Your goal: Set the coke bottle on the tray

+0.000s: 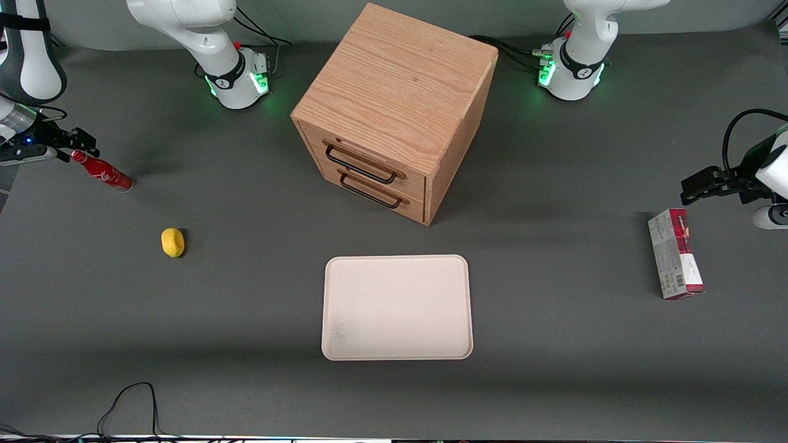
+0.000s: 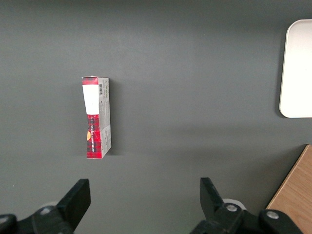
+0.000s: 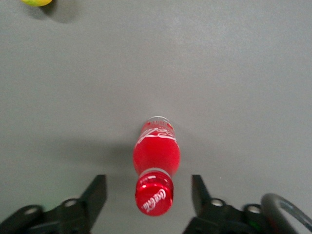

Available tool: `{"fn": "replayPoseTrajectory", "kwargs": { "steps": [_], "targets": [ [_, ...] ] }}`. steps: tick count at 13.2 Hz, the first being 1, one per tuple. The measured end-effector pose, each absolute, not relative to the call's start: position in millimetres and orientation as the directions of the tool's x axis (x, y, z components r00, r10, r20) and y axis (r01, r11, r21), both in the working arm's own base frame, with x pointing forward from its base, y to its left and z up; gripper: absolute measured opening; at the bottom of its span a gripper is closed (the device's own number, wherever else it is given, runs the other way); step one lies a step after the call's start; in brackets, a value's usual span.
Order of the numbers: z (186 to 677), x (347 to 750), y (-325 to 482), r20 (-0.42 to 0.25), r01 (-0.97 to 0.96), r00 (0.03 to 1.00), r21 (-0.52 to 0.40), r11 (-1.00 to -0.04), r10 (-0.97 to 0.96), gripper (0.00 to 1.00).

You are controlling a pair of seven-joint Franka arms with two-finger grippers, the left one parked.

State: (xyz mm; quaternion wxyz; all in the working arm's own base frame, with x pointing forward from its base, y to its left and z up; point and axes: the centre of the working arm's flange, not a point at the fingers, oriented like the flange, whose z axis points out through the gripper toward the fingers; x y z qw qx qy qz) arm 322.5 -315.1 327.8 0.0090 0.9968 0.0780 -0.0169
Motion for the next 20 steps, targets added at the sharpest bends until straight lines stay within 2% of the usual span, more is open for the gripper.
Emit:
{"fn": "replayPoseTrajectory", "kwargs": {
  "steps": [3,4,9,11,13,16,20],
  "targets": [
    [327.4,324.4,-314.1,-0.037,0.177,0.984,0.017,-0.984,0.176,0.35],
    [327.1,324.5,-314.1,-0.038,0.183,0.983,0.017,-0.983,0.182,0.31],
    [331.3,327.9,-314.7,-0.040,0.205,0.978,0.018,-0.979,0.204,0.31],
    [356.0,345.3,-315.8,-0.064,0.222,0.973,0.003,-0.975,0.221,0.31],
    [407.8,374.6,-315.2,-0.070,0.231,0.970,-0.026,-0.973,0.232,0.31],
    [513.2,411.0,-306.9,-0.063,0.268,0.961,-0.024,-0.963,0.269,0.31],
    [654.4,420.1,-287.6,-0.019,0.297,0.955,0.029,-0.954,0.297,0.31]
  ]
}}
